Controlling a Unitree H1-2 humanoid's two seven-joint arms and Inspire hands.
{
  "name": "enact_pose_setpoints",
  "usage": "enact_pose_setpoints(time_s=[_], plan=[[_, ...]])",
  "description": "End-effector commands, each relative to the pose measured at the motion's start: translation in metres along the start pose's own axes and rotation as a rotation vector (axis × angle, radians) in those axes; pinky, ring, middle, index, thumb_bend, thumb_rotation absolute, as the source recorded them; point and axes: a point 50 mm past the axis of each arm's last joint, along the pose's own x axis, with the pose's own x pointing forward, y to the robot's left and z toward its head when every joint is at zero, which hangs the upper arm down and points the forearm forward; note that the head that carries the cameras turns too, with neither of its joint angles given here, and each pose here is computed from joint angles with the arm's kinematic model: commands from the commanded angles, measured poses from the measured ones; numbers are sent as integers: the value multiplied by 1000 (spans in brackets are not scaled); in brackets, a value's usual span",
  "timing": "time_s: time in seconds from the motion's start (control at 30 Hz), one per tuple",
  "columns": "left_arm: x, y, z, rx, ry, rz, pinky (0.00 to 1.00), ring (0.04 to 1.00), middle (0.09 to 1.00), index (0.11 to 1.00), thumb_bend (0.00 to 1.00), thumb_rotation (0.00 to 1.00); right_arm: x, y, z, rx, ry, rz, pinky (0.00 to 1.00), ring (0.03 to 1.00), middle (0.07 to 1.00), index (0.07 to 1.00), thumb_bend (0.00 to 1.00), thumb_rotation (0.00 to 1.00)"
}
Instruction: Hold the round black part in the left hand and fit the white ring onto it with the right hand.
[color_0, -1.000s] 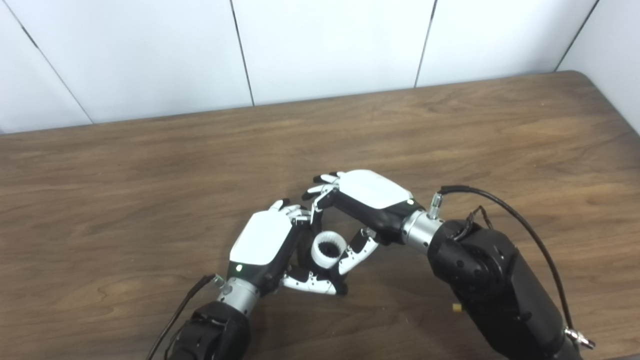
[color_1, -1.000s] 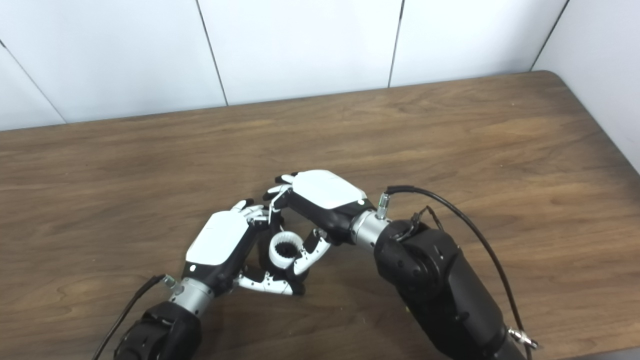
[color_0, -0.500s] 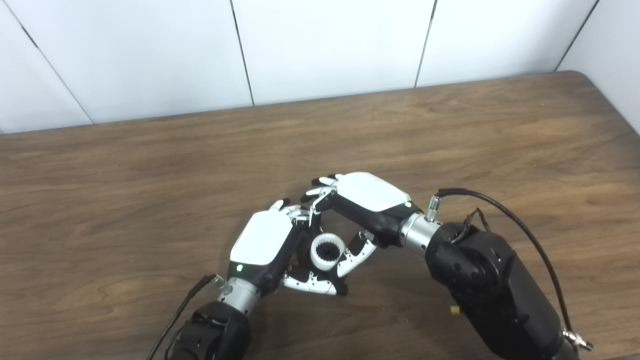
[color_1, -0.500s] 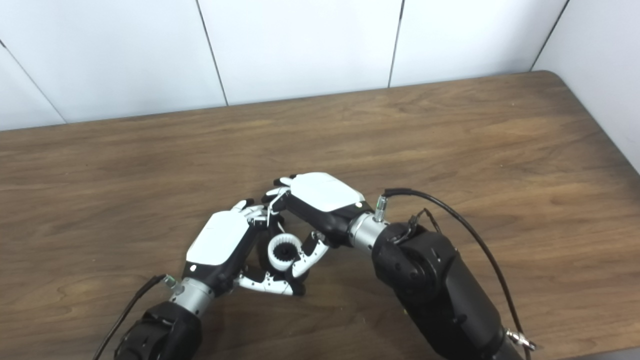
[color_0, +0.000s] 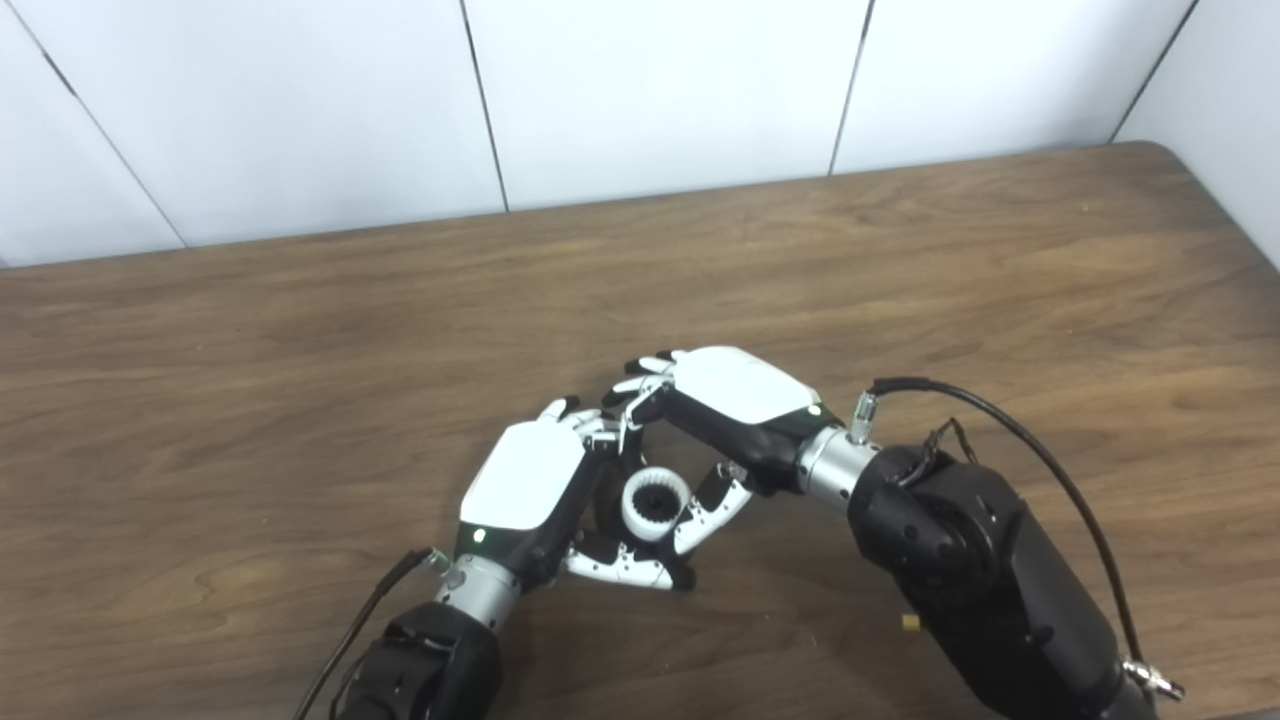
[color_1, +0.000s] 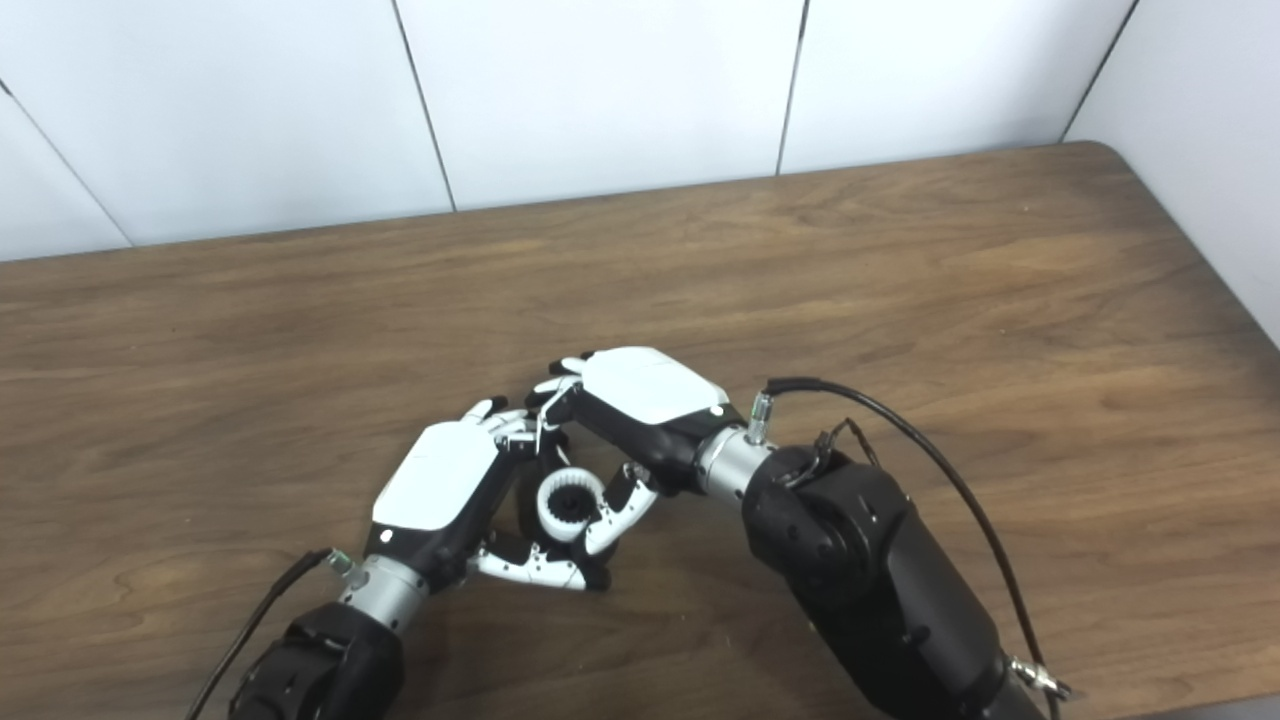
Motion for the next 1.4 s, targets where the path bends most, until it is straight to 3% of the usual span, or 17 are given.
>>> enact_pose_setpoints(time_s=[0.0,0.23,0.27,0.3,0.4,0.97,1.37], plan=[[3,7,3,14,-13,22,958,856,758,483,523,53,-1,-9,3,-29,-22,-46,1000,955,862,484,525,134],[2,6,3,16,-13,20,958,860,761,483,523,54,-1,-11,3,-48,-28,-54,996,953,863,491,524,151],[2,6,3,18,-13,20,954,857,759,483,523,54,-2,-11,3,-47,-28,-53,995,956,868,560,800,206],[2,6,3,18,-13,19,953,856,759,483,523,54,-2,-12,3,-44,-28,-53,997,958,873,586,898,226],[2,6,3,19,-13,19,954,855,759,484,523,54,-2,-12,3,-39,-28,-54,1000,964,880,612,988,233],[2,6,1,13,-9,15,958,858,762,484,523,53,-5,-13,0,-33,-21,-64,1000,970,879,570,1000,192],[2,5,-2,15,-2,16,959,860,763,484,523,53,-24,-41,-6,-14,23,-129,1000,981,885,590,1000,190]])
